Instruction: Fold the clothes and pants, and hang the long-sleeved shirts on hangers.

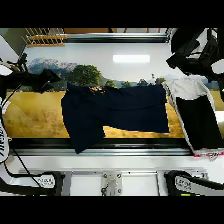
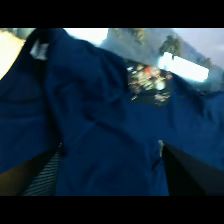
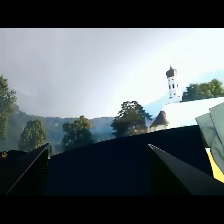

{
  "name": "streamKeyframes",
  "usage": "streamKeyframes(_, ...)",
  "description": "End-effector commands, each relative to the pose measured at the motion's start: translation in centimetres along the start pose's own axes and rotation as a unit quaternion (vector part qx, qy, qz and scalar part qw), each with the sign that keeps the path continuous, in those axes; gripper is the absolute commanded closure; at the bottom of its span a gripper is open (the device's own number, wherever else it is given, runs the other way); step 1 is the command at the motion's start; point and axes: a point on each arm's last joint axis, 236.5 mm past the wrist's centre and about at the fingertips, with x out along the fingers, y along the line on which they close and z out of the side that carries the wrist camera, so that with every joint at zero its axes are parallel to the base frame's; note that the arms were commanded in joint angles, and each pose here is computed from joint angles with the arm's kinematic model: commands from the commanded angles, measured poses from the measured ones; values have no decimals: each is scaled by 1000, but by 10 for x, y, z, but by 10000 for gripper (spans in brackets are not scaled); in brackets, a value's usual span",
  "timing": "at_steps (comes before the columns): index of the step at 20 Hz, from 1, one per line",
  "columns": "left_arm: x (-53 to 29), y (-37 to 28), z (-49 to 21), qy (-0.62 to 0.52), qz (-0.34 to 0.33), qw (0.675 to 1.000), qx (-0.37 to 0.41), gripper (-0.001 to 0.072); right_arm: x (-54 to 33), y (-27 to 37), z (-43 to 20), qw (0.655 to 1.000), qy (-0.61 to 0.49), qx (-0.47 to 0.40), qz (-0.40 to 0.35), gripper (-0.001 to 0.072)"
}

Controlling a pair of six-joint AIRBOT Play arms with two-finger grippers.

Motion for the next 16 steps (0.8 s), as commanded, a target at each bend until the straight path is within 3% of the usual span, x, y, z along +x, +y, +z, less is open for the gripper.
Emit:
streamKeyframes(1,-11,53,-35,14,55,998,-20,52,-23,5,-18,998,41,-37,2,56)
streamKeyframes(8,-1,130,-152,64,93,987,-113,52,-69,19,-65,995,90,-52,6,56)
streamKeyframes(13,20,153,-193,106,96,979,-148,52,-82,20,-96,992,114,-48,9,56)
streamKeyframes(16,39,144,-201,129,66,978,-151,52,-85,21,-108,992,120,-42,13,56)
